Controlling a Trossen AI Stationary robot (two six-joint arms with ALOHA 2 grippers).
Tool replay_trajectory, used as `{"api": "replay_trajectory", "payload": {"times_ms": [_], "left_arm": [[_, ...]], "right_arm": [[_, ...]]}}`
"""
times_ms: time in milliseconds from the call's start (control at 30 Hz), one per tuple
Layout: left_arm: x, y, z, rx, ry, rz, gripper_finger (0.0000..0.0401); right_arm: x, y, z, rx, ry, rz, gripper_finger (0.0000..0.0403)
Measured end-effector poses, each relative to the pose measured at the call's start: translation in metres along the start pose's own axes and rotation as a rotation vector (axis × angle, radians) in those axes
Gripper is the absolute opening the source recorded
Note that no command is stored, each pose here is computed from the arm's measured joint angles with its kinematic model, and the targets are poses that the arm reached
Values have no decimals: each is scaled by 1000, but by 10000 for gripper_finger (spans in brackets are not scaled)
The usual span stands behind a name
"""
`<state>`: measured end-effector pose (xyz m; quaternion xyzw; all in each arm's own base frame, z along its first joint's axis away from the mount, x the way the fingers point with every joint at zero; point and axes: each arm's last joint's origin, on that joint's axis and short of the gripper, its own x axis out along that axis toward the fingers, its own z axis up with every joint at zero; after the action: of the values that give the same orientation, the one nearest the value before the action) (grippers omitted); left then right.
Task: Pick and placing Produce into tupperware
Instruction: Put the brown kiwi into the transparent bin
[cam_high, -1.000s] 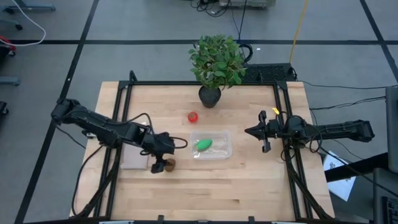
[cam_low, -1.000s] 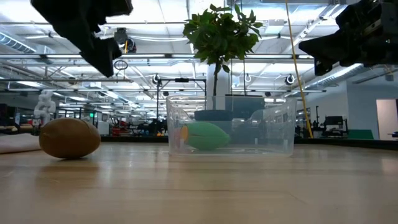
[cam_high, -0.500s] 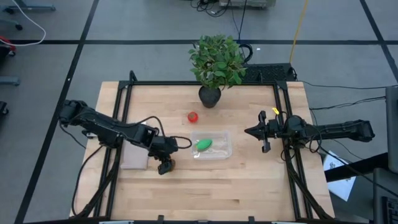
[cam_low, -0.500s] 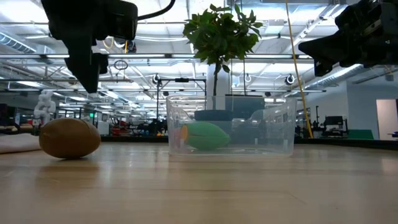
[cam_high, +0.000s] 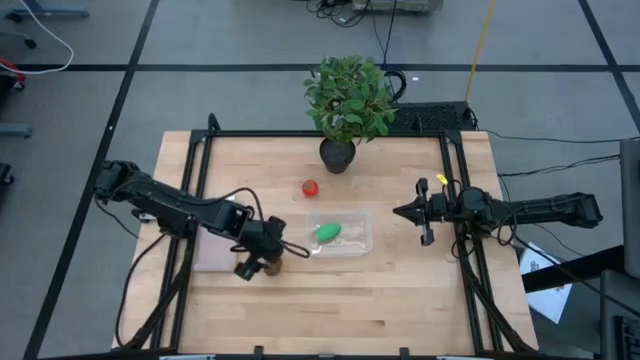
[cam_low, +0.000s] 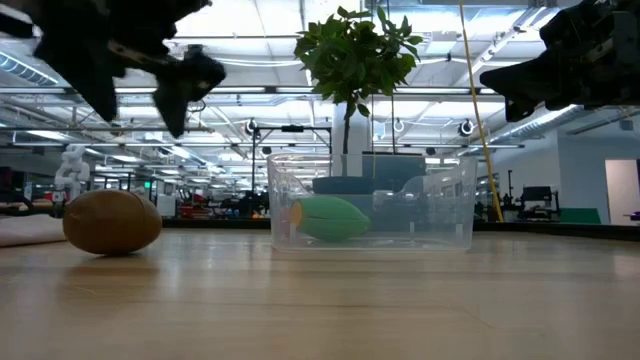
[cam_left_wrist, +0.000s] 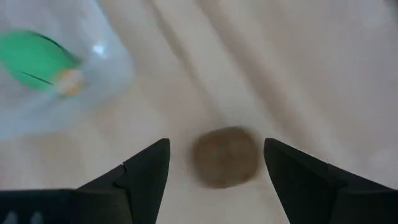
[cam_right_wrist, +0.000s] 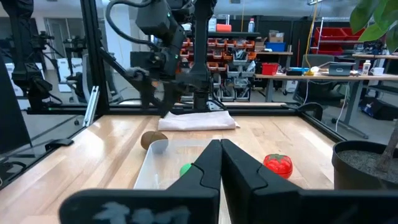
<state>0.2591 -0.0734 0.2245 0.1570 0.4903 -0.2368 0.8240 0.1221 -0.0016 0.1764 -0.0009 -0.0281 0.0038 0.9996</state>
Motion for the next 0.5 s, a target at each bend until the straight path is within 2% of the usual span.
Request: {"api": "replay_trajectory", "payload": {"times_ms": [200, 333, 500], "left_arm": [[0, 2, -1, 377, 39, 73, 266], [0, -1, -1, 582, 93, 114, 266], [1, -8, -7, 776, 172, 74, 266]], "right_arm": [[0, 0, 0, 5, 0, 0, 0], [0, 0, 0, 14, 0, 0, 0], [0, 0, 0, 14, 0, 0, 0]]}}
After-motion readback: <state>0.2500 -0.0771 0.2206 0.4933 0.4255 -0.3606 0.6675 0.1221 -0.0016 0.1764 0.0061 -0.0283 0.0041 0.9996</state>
